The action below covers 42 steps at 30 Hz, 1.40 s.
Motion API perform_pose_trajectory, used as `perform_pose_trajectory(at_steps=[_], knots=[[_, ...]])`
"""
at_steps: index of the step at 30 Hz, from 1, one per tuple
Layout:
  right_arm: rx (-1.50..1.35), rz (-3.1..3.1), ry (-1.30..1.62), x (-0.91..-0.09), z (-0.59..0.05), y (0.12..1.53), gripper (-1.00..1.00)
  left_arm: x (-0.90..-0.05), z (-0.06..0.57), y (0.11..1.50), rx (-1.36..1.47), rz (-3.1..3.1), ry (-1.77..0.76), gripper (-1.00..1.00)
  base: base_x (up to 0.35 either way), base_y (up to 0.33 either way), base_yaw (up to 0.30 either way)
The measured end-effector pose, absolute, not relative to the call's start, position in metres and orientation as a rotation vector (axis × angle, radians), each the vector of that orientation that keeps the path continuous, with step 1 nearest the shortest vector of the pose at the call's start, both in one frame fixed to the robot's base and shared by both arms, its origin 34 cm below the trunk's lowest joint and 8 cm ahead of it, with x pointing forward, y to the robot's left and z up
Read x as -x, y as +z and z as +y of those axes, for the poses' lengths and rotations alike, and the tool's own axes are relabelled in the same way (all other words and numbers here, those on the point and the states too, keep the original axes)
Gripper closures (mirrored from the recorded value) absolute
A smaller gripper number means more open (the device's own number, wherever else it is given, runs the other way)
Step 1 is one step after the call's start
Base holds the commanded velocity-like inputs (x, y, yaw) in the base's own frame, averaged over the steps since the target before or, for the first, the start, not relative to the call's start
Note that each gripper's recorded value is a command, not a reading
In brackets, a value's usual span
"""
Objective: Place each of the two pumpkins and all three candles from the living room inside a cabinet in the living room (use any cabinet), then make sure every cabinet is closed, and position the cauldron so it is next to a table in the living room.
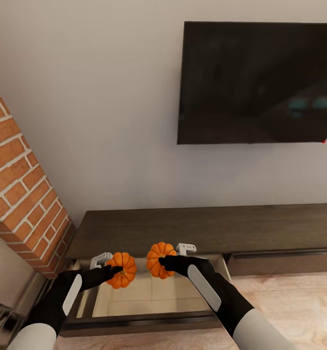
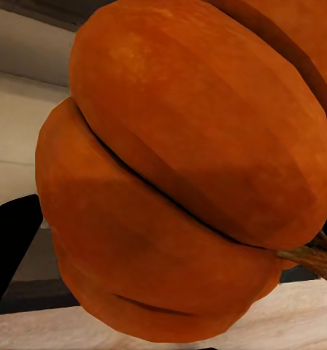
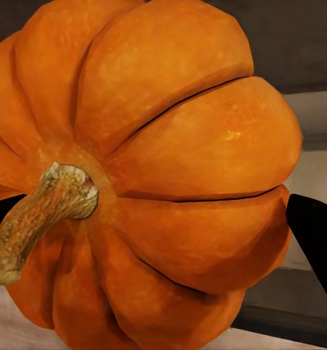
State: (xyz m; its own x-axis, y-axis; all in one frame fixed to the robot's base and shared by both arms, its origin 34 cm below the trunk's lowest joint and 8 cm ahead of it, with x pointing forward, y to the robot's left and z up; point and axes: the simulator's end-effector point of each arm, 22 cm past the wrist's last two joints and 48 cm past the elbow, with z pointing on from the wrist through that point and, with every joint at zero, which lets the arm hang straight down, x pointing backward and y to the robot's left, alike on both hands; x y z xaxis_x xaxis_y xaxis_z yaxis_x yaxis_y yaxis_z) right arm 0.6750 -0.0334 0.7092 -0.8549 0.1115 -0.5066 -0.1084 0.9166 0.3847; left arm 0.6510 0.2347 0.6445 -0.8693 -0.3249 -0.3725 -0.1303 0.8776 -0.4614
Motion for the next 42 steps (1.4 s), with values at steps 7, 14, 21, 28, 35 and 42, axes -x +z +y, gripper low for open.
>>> perform_pose_trajectory(at_steps=[7, 14, 21, 28, 35, 42], knots=[[-0.001, 2.535, 0.553, -0.675, -0.033, 0.710, 1.00, -0.652, 0.235, 0.646, 0.333, 2.597, -0.597, 1.00, 0.064, 0.079, -0.059], [0.003, 2.529, 0.559, -0.676, -0.032, 0.713, 1.00, -0.653, 0.232, 0.649, 0.329, 2.589, -0.608, 1.00, 0.015, 0.025, -0.084], [0.007, 2.528, 0.565, -0.676, -0.031, 0.711, 1.00, -0.653, 0.233, 0.645, 0.325, 2.591, -0.602, 1.00, 0.001, 0.001, -0.005], [0.007, 2.527, 0.565, -0.676, -0.030, 0.700, 1.00, -0.653, 0.233, 0.634, 0.327, 2.592, -0.601, 1.00, 0.000, 0.000, 0.000], [0.010, 2.526, 0.565, -0.675, -0.030, 0.688, 1.00, -0.652, 0.233, 0.622, 0.325, 2.593, -0.599, 1.00, 0.000, 0.000, 0.000], [0.010, 2.531, 0.562, -0.674, -0.030, 0.675, 1.00, -0.652, 0.233, 0.610, 0.318, 2.596, -0.591, 1.00, 0.000, 0.000, 0.000]])
